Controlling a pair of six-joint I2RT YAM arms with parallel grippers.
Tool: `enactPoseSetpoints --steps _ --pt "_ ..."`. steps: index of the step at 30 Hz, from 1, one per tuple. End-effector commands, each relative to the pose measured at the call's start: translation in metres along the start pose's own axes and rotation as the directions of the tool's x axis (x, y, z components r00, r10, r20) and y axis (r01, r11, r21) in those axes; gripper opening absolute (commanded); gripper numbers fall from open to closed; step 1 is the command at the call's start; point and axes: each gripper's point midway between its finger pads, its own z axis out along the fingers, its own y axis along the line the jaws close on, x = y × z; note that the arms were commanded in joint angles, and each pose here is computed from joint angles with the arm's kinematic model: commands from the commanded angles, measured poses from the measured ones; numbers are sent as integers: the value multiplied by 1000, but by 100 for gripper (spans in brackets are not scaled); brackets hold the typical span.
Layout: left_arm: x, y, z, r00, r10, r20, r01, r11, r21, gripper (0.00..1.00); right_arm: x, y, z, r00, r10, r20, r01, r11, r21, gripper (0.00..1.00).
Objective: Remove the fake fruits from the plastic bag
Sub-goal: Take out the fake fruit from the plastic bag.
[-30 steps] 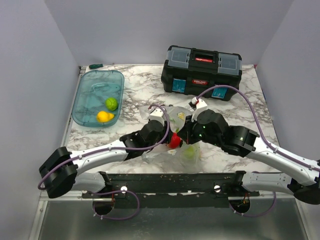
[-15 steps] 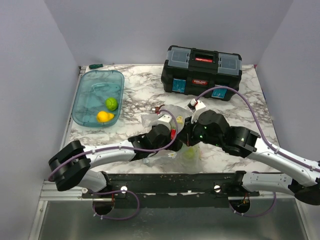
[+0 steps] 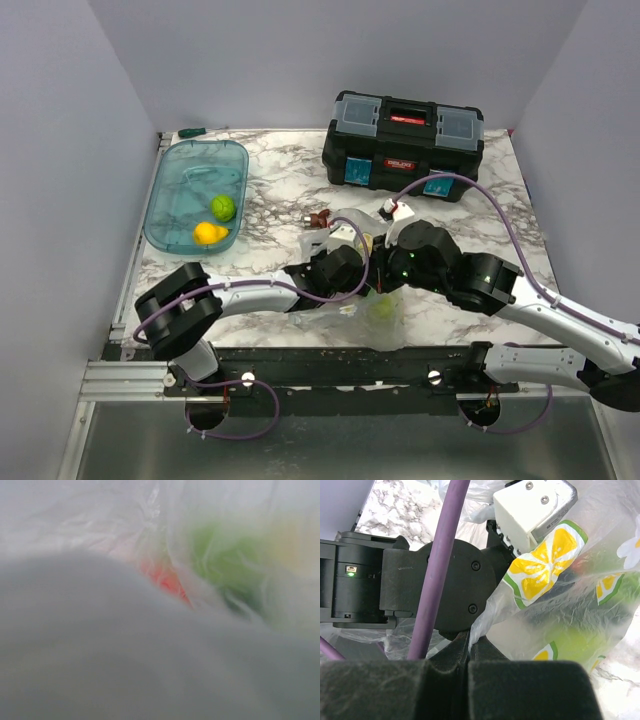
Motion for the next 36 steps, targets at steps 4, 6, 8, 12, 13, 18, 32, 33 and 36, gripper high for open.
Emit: enactPoseSetpoints --steps 4,6,8,12,13,18,32,33,36 --pt "-1 -17 25 1000 24 2 -24 998 64 93 -7 16 -5 1000 -13 23 14 998 -69 1" --pt "-1 -19 29 999 28 20 -29 996 85 89 -8 15 -6 1000 -11 26 12 998 -65 1" --pt "0 -20 30 999 39 19 -41 995 93 81 -8 14 -7 1000 -11 25 13 998 -61 1" --pt "-3 -21 22 998 53 32 -56 991 122 56 -7 11 -10 1000 -11 28 13 998 -54 1" --pt "-5 -22 17 998 55 37 -60 989 134 53 -7 10 -10 999 -9 31 11 999 -50 1" --pt "-9 -25 -13 998 61 25 -65 975 211 47 -4 6 -10 999 -4 38 6 999 -39 1" --pt "-5 -38 -102 999 13 -44 10 873 487 40 -3 -19 -12 996 30 88 -36 997 68 1" --pt "-6 -39 -110 999 4 -43 18 861 508 40 -2 -21 -11 996 35 86 -42 996 78 1" --pt "-9 -43 -133 1000 13 -29 6 818 575 40 -1 -25 -10 995 48 91 -57 993 101 1"
